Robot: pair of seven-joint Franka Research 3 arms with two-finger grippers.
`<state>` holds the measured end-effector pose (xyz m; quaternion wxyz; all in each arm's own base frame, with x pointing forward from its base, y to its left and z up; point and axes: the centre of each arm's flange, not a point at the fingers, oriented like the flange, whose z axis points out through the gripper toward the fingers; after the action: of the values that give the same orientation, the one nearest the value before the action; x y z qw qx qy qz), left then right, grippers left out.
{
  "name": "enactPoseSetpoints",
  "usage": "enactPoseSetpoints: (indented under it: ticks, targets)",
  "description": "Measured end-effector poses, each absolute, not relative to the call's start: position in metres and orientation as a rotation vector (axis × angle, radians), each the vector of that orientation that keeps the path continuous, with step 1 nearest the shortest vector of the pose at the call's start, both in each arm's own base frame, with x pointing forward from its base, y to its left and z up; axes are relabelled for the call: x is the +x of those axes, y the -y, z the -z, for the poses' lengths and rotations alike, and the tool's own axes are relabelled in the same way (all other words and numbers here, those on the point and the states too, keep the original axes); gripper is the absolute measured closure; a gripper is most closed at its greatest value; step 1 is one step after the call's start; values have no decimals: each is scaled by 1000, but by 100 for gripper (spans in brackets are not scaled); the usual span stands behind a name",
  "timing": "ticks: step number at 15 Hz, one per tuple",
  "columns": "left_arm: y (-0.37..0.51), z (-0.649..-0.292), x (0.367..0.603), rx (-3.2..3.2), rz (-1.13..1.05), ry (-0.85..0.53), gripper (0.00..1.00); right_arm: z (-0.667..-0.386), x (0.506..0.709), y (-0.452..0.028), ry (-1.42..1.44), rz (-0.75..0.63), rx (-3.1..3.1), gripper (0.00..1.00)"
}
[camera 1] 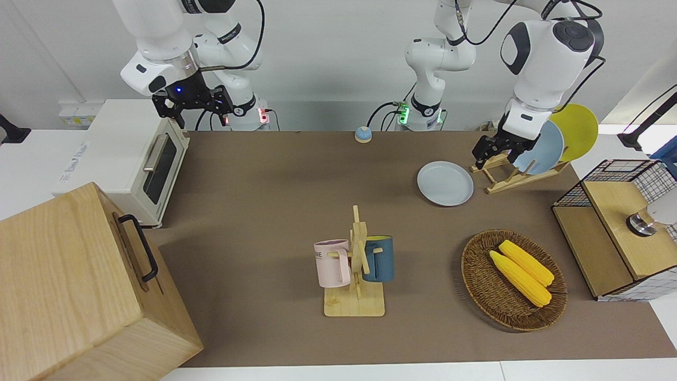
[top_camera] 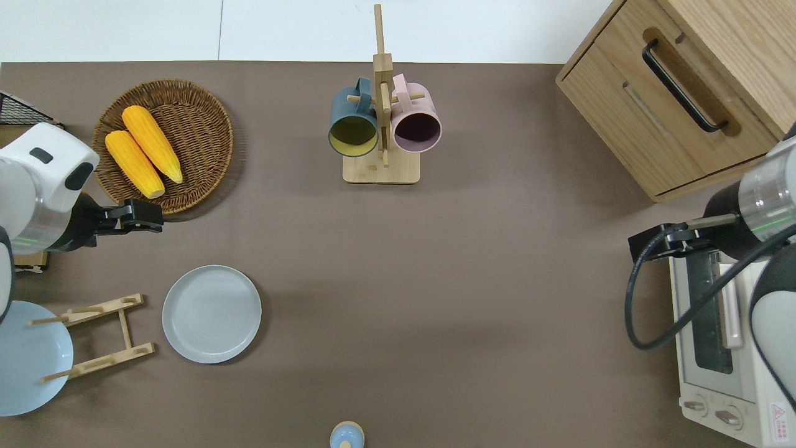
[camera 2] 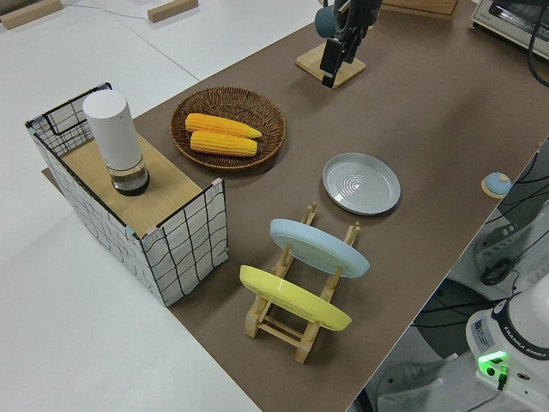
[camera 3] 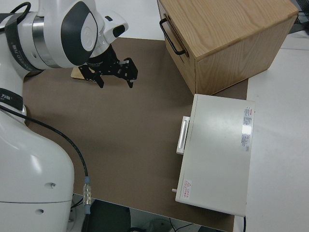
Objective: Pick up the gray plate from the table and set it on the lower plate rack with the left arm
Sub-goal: 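Move the left gripper down toward the gray plate on the table, then lower the left gripper onto the gray plate rim and close it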
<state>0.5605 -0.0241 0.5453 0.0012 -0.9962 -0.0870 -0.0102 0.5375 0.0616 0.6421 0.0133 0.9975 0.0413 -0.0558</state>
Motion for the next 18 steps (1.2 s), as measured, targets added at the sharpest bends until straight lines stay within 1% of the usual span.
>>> enactPoseSetpoints:
  ticks: [3, 7, 10, 15, 18]
  targets:
    - [18, -518, 554, -3125, 35, 271, 1, -642, 537, -62, -129, 174, 3108, 1]
    - [-3, -481, 532, -3119, -8, 272, 1, -642, 537, -62, -129, 174, 3108, 1]
    - [-21, -447, 508, -3105, 12, 287, 1, -642, 537, -62, -129, 174, 3108, 1]
    - [-31, -412, 473, -3113, -14, 301, 1, -642, 537, -62, -129, 174, 3108, 1]
    - [-30, -384, 454, -3118, -45, 300, 1, -642, 537, -62, -129, 174, 3108, 1]
